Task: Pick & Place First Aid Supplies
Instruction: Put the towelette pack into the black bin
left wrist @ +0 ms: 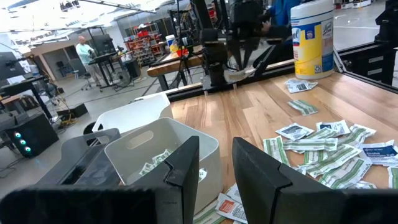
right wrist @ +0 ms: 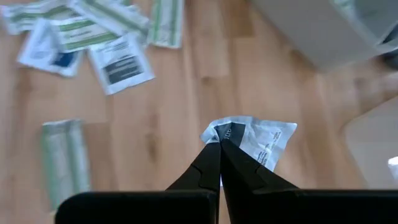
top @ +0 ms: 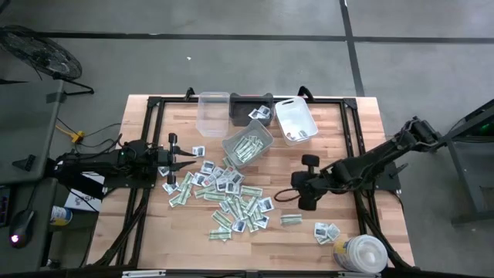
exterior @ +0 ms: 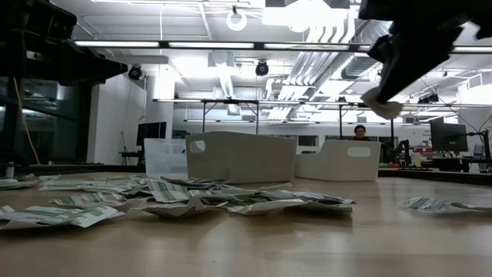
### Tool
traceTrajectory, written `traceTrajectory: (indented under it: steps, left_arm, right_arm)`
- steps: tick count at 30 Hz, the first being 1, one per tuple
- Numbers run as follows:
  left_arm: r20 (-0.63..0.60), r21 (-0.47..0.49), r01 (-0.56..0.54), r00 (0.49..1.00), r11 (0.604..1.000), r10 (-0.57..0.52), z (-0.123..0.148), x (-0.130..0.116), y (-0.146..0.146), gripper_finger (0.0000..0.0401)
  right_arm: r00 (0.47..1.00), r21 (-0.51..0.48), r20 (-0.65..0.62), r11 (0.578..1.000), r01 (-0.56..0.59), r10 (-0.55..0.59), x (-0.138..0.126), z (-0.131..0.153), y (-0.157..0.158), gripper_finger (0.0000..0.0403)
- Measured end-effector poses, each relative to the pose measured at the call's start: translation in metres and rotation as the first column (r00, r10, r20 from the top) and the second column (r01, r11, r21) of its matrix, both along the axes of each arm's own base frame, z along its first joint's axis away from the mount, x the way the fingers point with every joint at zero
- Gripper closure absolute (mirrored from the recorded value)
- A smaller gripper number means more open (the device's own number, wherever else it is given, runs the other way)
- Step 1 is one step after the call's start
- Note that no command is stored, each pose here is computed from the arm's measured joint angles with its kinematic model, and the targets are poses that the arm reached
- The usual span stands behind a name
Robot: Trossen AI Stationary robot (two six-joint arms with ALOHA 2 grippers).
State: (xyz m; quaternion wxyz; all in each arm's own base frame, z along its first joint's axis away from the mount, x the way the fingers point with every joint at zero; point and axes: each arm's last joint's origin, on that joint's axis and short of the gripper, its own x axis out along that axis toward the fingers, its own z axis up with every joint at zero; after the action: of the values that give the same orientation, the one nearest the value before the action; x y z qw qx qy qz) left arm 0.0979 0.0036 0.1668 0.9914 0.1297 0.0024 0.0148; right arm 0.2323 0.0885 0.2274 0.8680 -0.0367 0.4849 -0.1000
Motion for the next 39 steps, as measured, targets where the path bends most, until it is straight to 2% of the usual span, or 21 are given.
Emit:
traceTrajectory:
  steps: [5, 10, 15, 28, 39]
  left_arm:
    - [-0.001, 0.000, 0.000, 1.000, 1.000, 0.000, 0.000, 0.000, 0.000, 0.0305]
    - [0.000, 0.000, 0.000, 1.000, 1.000, 0.000, 0.000, 0.000, 0.000, 0.0305]
    - [0.000, 0.000, 0.000, 1.000, 1.000, 0.000, 0.000, 0.000, 0.000, 0.0305]
    - [0.000, 0.000, 0.000, 1.000, 1.000, 0.000, 0.000, 0.000, 0.000, 0.0305]
    - [0.000, 0.030, 0.024, 1.000, 0.999, -0.024, 0.000, 0.000, -0.001, 0.0305]
  right_arm:
    - [0.999, -0.071, 0.023, 0.996, 0.048, -0.046, 0.007, 0.005, -0.016, 0.0403]
    - [0.984, -0.079, 0.048, 0.981, 0.177, -0.174, 0.019, 0.022, -0.048, 0.0403]
    - [0.971, -0.065, 0.068, 0.970, 0.235, -0.230, 0.033, 0.041, -0.090, 0.0403]
    - [0.980, -0.121, 0.009, 0.973, 0.199, -0.199, 0.090, 0.055, -0.201, 0.0403]
    - [0.961, -0.075, 0.054, 0.959, 0.273, -0.270, 0.145, 0.052, -0.277, 0.0403]
